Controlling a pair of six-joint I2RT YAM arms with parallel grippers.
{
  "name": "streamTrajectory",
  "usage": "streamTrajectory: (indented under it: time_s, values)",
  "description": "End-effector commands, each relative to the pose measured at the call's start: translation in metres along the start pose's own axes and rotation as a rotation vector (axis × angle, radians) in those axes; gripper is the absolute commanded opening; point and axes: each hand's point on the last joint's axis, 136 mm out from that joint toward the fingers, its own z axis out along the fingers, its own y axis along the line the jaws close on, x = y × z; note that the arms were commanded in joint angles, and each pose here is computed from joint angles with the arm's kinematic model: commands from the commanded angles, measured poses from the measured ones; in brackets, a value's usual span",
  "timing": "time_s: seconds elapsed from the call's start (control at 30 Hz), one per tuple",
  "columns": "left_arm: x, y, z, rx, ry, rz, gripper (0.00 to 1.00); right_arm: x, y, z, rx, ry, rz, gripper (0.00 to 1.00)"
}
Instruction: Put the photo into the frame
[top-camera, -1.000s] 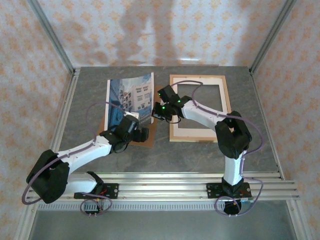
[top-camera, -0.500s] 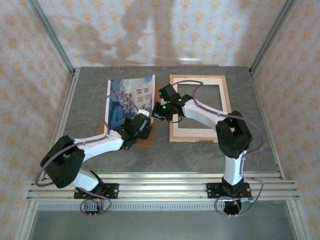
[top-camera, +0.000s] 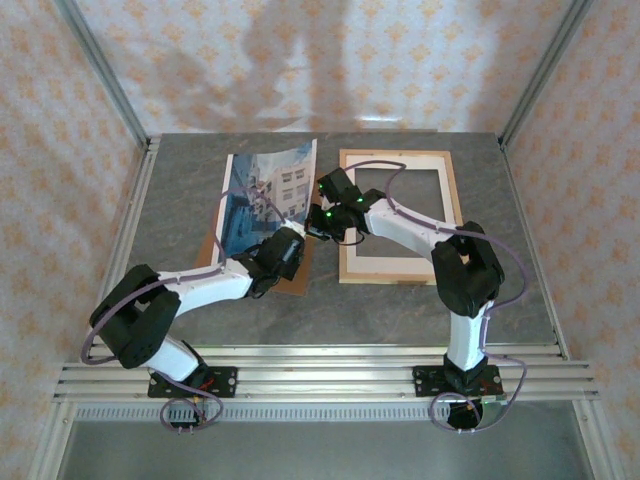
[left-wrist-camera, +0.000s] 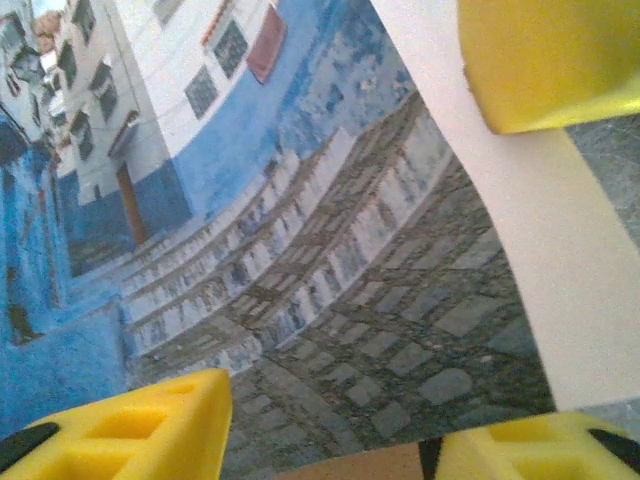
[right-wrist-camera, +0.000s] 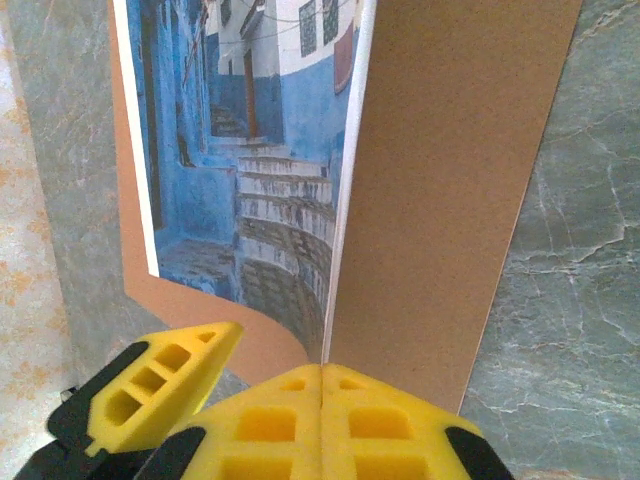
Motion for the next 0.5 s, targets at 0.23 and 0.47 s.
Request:
streamTrajectory:
  time_s: [0.23,0.47]
  values:
    - [-0.023,-0.015,-0.007,0.086,-0.052,-0.040,0.19,-0.012,0.016,-0.011,-0.033,-0.038,-0.029,0.00]
    - [-0.027,-0.019,-0.014,0.126,-0.060,-0.092,0.10,-0.023,0.015,-0.017,-0.025,-0.059,-0.013,0.02]
